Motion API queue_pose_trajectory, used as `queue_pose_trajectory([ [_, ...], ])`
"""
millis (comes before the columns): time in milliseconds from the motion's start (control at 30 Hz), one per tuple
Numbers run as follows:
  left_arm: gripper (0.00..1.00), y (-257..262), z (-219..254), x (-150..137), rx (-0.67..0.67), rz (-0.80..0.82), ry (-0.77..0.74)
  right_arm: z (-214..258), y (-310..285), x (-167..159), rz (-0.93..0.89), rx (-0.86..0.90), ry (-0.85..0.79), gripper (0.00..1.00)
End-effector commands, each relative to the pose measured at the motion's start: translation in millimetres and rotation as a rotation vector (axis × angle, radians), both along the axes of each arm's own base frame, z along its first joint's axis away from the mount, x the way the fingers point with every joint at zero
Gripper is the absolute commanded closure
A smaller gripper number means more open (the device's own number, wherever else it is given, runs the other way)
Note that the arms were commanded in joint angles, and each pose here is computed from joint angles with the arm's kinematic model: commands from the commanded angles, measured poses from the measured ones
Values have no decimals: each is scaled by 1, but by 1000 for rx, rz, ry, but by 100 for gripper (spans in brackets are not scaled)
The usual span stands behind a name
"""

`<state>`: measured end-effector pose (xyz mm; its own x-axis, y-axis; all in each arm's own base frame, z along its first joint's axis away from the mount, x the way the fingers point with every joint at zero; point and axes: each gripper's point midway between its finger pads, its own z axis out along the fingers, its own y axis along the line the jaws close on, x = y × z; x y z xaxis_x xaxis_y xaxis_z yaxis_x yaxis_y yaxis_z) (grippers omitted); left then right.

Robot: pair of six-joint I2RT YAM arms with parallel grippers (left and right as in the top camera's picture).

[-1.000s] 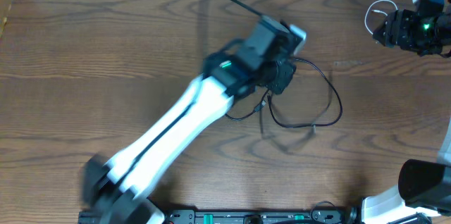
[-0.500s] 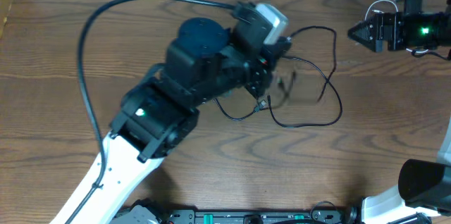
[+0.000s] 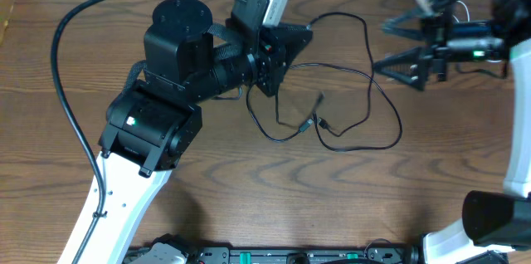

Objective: Untangle cables

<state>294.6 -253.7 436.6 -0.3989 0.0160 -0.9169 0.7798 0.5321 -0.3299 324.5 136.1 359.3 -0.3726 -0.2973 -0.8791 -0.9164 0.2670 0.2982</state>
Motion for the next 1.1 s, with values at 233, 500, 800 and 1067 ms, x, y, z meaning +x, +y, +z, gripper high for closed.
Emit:
queue_pose_trajectory([
  [233,93,-14,10,-37,-68,-213,38,-18,33,22,76,-46,-72,1],
  [500,92,-9,9,-30,-64,-179,35,-18,33,28,33,-25,6,99],
  [800,57,-4,0,-20,-38,-116,54,35,-5,95,-383,131,189,99],
  [1067,40,-7,-21,-15,-5,-114,132,121,-124,129,-951,351,98,99],
])
